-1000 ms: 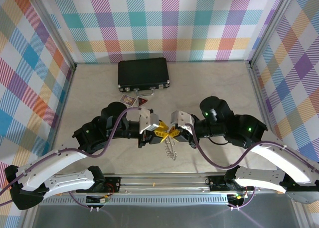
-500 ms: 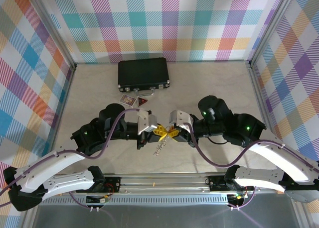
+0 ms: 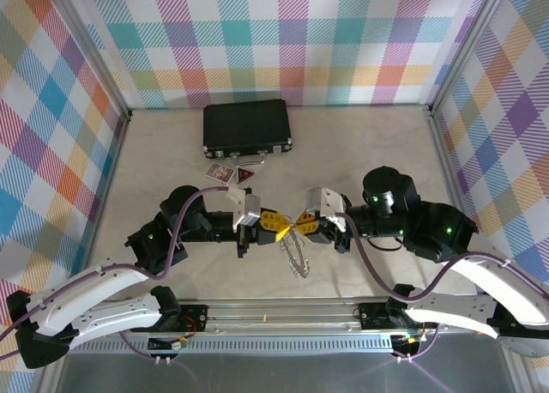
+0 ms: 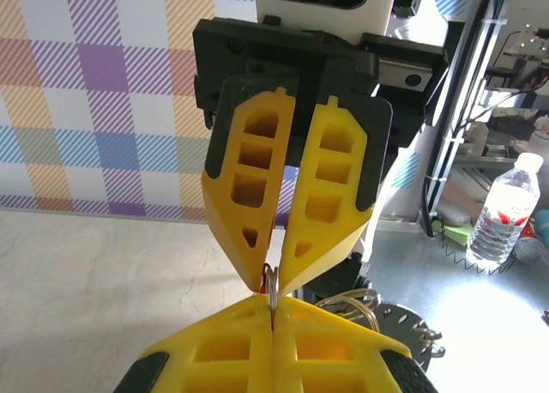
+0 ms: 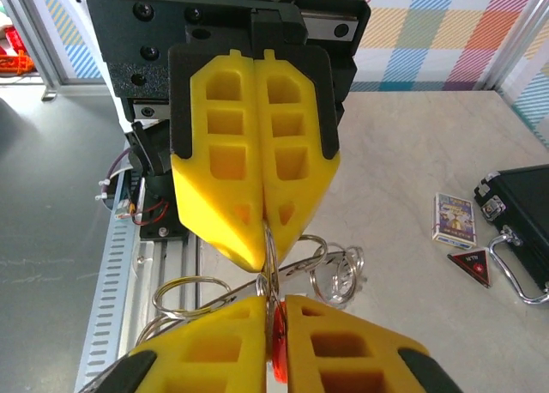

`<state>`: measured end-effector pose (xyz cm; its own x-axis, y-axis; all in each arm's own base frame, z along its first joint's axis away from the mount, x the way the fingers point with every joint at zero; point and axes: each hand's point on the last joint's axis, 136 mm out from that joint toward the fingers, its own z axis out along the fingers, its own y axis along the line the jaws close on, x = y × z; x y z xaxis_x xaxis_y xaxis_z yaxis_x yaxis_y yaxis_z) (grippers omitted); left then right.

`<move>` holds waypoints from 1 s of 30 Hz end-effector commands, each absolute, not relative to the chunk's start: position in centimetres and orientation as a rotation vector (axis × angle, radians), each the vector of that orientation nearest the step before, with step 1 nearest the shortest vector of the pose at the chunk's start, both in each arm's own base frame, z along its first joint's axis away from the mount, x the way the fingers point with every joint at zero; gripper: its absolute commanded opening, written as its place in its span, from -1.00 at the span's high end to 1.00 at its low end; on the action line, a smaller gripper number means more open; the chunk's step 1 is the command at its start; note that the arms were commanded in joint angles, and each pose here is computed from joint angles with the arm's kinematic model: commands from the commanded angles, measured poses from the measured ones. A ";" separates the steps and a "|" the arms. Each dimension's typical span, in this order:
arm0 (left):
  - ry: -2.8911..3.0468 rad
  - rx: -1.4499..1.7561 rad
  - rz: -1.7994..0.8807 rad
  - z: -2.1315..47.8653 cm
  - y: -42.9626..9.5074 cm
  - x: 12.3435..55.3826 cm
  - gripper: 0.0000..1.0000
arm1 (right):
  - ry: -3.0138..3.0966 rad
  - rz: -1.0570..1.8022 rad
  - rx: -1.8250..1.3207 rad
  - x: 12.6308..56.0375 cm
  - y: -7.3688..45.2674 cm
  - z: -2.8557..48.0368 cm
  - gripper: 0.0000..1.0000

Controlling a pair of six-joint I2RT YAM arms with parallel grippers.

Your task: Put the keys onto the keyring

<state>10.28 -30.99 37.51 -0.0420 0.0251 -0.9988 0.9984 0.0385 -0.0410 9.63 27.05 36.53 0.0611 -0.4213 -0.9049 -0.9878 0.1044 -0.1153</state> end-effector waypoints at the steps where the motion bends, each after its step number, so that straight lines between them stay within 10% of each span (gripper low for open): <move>1: 1.143 1.154 -1.241 40.6 -30.8 9.5 1.00 | 1.522 0.813 -1.449 9.5 26.9 35.8 0.83; 30: 1.103 1.157 -1.304 40.9 -30.7 8.6 1.00 | 1.496 0.854 -1.463 9.0 27.2 35.7 0.69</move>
